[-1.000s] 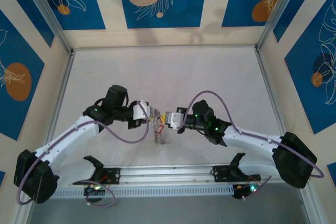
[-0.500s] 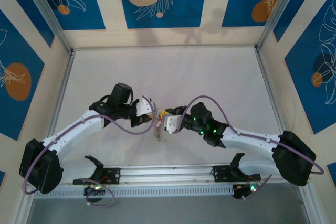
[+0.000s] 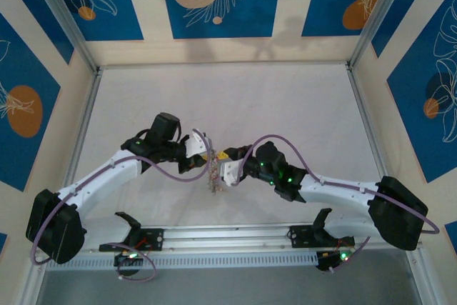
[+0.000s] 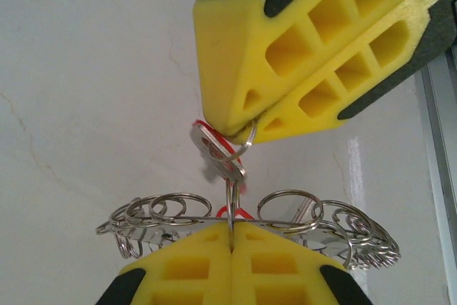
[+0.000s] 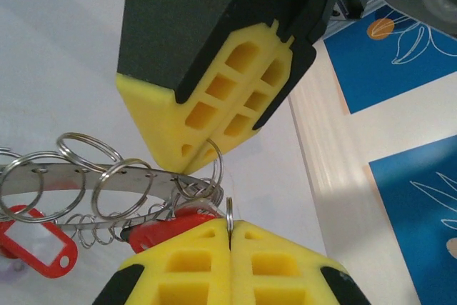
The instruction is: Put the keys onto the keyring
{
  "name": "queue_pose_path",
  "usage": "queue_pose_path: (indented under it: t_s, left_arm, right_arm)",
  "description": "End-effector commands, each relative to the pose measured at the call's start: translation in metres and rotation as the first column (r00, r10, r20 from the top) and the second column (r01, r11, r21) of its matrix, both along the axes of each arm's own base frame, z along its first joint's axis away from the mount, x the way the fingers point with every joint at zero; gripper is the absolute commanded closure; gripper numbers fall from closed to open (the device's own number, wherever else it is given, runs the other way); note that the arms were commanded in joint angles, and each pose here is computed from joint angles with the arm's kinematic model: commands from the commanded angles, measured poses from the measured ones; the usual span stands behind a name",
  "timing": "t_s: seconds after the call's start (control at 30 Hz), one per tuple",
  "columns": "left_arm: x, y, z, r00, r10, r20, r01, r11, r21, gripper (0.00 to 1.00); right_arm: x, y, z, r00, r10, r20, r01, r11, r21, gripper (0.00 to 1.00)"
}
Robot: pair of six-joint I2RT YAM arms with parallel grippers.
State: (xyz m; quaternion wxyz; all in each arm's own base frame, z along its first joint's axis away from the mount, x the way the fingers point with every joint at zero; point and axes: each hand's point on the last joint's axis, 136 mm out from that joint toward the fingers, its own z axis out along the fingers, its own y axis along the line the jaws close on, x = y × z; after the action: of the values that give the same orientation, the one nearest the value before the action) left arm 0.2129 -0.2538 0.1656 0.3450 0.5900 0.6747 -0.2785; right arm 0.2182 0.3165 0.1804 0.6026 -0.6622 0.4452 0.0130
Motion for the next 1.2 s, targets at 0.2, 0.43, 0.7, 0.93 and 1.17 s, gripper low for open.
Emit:
queue_pose_path:
  t_s: [0.2,0.43,0.7,0.93,1.17]
  left_arm:
    - [0.000,-0.009,0.024,1.000,-0.015,0.026,0.016,0.998,-0.067,1.00]
    - [0.001,-0.011,0.024,1.000,-0.008,0.005,0.008,0.998,-0.070,1.00]
    - [0.003,-0.011,0.022,1.000,0.007,-0.013,-0.007,0.998,-0.055,1.00]
    - [0.004,-0.010,0.023,1.000,0.014,-0.008,-0.014,0.998,-0.057,1.00]
    - [0.004,-0.011,0.023,1.000,0.013,-0.010,-0.013,0.998,-0.062,1.00]
  right_arm:
    - [0.005,-0.005,0.016,1.000,-0.015,0.017,0.015,1.000,0.018,1.00]
    - [0.003,0.007,0.016,1.000,0.015,0.027,-0.015,1.000,0.008,1.00]
    - [-0.002,0.013,0.018,0.999,0.043,0.020,-0.043,0.999,0.011,1.00]
    - [-0.006,0.017,0.017,0.998,0.060,0.004,-0.060,0.998,0.017,1.00]
    - [-0.001,0.020,0.015,0.999,0.038,-0.014,-0.038,0.999,0.006,1.00]
